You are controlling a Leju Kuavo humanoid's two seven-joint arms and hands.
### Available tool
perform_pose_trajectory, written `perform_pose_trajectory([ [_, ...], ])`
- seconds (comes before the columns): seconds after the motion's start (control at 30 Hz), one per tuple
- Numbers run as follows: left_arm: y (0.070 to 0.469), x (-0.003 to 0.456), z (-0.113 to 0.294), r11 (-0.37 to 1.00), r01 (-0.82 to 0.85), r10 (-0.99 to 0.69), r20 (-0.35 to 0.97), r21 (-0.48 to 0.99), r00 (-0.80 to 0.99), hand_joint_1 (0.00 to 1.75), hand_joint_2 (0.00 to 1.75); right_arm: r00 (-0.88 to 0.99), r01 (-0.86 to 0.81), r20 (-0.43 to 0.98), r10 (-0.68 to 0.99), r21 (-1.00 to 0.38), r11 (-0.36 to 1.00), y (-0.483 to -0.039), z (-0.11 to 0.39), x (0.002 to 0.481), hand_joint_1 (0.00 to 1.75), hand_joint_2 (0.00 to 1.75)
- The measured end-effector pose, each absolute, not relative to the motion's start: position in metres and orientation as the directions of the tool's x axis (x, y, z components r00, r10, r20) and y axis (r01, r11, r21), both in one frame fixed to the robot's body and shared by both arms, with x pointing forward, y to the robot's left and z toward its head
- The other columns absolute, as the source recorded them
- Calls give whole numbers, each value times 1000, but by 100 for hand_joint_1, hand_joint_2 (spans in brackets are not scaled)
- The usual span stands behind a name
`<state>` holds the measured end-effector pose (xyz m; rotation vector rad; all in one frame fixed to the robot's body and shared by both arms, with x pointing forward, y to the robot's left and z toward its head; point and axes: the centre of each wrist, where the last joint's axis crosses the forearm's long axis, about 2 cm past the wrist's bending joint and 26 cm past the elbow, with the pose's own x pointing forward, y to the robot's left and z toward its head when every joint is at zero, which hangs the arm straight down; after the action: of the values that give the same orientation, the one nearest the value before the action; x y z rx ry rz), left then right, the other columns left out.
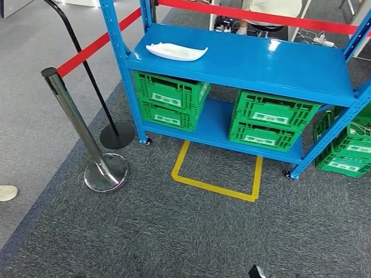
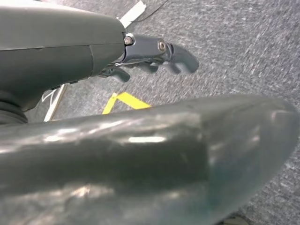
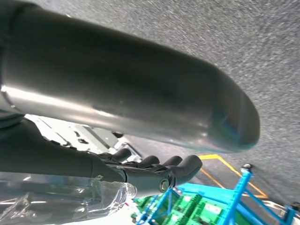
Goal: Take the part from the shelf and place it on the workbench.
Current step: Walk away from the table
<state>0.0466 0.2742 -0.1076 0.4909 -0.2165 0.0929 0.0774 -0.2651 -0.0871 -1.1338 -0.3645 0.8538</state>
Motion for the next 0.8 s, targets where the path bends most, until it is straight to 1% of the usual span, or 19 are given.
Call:
perform_pose_trajectory([
  [0.2, 274, 48, -107, 872, -139, 34, 225, 469, 974, 0, 0, 691, -410, -169, 703, -892, 189, -276, -89, 72, 0, 0],
  [0.3, 274, 48, -107, 867, -127, 27, 209, 483, 978, 0, 0, 736, -413, -188, 650, -886, 211, -282, -91, 69, 0, 0],
  [0.4, 275, 48, -107, 856, -105, 10, 188, 506, 982, 0, 0, 783, -411, -214, 583, -882, 228, -286, -92, 69, 0, 0],
  [0.6, 276, 49, -106, 812, -46, -40, 134, 581, 990, 0, 0, 825, -413, -240, 511, -874, 256, -287, -93, 66, 0, 0],
  [0.8, 274, 50, -105, 786, -28, -55, 115, 618, 992, 0, 0, 839, -413, -246, 486, -869, 272, -285, -93, 64, 0, 0],
])
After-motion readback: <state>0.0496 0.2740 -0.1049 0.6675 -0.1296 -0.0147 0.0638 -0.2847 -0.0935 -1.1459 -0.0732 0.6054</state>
